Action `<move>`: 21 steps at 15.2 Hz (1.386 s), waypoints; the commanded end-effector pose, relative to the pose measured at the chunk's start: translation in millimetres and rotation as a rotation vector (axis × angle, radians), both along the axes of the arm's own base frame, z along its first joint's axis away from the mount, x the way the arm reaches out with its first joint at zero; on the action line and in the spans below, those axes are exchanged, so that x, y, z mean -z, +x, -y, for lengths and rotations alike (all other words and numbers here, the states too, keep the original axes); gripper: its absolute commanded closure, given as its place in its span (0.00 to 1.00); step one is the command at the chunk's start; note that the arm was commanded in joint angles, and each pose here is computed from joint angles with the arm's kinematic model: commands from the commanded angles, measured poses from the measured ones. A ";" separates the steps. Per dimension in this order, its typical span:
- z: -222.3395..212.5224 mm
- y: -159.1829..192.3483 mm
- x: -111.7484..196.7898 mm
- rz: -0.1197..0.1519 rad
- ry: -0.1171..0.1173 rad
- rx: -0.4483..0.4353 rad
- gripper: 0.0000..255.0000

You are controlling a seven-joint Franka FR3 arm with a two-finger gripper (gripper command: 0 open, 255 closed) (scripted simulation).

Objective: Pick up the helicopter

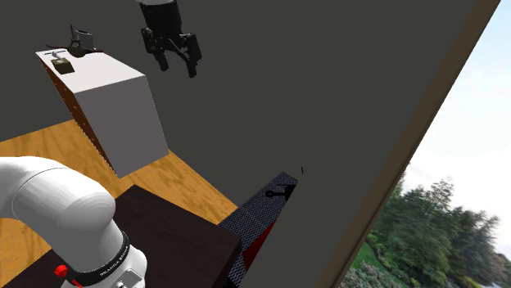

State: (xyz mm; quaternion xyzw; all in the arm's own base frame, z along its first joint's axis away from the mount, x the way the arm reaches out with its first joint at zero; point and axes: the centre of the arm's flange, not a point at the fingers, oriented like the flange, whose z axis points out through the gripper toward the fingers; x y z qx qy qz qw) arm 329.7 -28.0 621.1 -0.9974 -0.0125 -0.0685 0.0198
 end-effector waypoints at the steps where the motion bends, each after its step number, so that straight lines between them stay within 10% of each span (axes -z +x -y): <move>1: 0.0 0.0 0.0 0.000 0.000 0.000 0.00; 21: 100.1 140.9 197.2 -0.072 -0.024 0.524 0.00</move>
